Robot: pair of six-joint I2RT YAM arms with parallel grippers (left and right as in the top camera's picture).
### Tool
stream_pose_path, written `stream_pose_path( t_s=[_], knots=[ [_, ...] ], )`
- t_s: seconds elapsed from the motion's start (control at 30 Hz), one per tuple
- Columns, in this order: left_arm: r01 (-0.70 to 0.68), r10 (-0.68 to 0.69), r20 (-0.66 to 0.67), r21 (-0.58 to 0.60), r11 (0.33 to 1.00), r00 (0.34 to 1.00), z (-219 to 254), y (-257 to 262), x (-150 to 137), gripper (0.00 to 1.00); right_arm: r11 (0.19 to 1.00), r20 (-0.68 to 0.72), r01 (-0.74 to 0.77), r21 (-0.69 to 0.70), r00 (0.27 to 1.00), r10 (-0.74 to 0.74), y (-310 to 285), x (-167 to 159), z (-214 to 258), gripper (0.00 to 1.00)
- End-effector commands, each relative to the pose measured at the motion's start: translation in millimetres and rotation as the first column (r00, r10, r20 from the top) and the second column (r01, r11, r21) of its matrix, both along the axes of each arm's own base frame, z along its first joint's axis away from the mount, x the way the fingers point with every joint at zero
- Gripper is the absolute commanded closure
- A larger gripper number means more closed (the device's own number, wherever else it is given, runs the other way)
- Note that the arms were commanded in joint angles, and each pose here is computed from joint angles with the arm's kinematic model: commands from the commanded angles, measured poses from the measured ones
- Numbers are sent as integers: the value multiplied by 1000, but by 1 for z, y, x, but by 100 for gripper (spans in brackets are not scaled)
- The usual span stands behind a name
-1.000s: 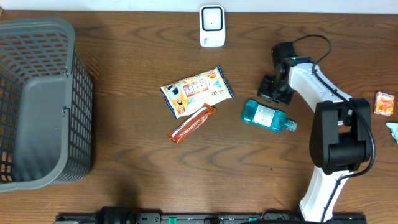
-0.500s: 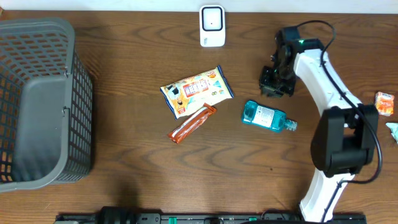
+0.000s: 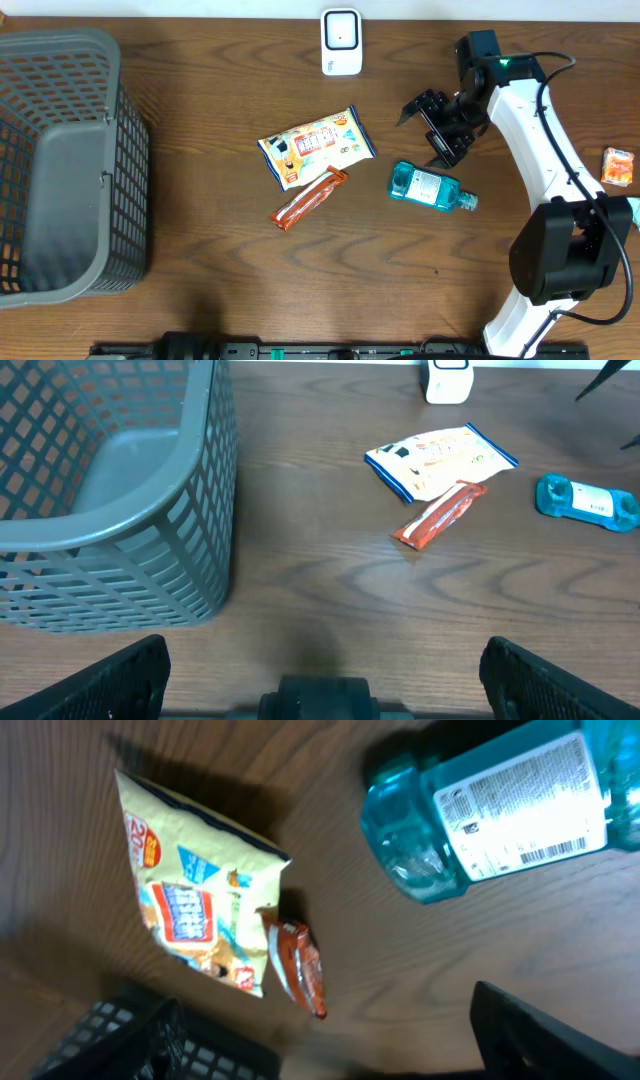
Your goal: Scan the item barcode
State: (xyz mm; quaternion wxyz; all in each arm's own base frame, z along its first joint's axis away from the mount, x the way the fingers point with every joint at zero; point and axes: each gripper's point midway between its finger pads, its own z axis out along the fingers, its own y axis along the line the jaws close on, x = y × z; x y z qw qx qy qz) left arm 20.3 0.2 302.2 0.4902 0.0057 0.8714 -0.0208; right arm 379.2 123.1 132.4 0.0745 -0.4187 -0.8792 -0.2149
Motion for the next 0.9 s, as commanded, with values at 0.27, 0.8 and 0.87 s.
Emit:
stream_pose_path(
  t_s=[0.27,0.8,0.87],
  knots=[
    [-1,1,-82,1,1000,997,-16,0,-9,1,872,-379,420,-250,787,-487,-13,-61,-1,7],
    [-1,1,-82,1,1000,997,-16,0,-9,1,552,-204,602,-577,549,-811,-72,-58,-31,1],
    [-1,1,-82,1,1000,997,-16,0,-9,1,547,-216,588,-596,539,-814,-74,-58,-40,1]
  ],
)
